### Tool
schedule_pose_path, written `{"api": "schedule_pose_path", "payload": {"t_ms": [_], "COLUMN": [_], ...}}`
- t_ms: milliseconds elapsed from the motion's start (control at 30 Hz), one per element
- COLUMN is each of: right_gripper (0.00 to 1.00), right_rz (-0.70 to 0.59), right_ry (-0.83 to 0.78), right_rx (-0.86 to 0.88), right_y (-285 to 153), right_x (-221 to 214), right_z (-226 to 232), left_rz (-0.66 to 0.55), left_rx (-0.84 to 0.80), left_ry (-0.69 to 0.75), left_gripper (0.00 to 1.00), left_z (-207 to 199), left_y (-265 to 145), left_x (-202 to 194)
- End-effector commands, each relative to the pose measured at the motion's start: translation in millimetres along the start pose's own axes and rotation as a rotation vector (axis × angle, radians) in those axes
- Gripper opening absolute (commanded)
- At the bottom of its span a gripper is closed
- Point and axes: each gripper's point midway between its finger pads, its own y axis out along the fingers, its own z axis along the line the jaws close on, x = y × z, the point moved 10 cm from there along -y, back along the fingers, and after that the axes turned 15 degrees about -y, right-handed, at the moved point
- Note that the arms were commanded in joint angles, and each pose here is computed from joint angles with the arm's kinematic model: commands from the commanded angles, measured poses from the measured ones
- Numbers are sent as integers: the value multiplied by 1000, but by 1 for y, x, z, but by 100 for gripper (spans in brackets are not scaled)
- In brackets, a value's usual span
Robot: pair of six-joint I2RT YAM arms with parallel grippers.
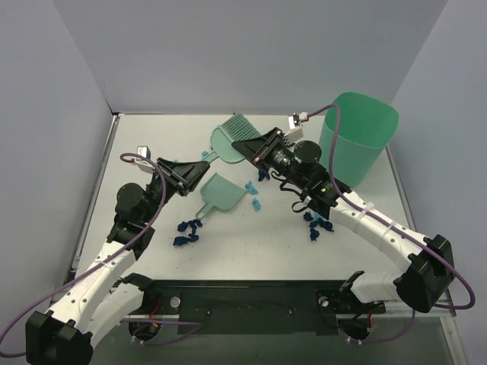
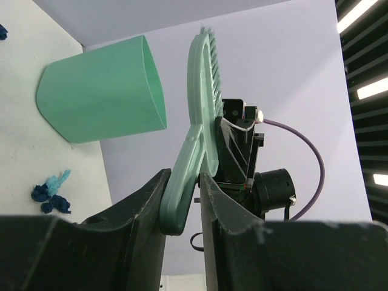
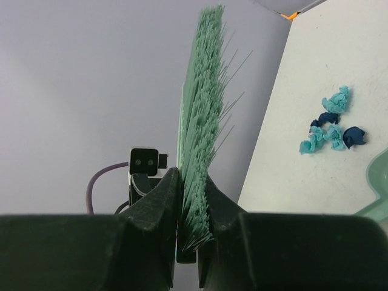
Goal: Sweep away the paper scraps from the table
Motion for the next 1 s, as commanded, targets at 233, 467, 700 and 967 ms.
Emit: {"api": "schedule_pose_path", "payload": {"t_ms": [233,467,700,967], "right_gripper": [0,0,0,40], "right_rz": [-77,-72,-69,-15], "right_ry": [-25,-22,-17,-65], "right_rx": [67,73,70,-44], "right_y": [-3,-3,-1,-8], "right_x": [1,-4,-9,-18], "right_z": [10,9,6,-8], "left_rz": [-55,-75,-76,-86], "left_rx": [-57,-50,-52,-39], "left_ry": [-3,-28,-33,50], "left_gripper": [35,35,29,0], "left_z": [-9,-4,-3,-10], "left_y": [0,2,3,1], "left_x": [4,6,7,6]}}
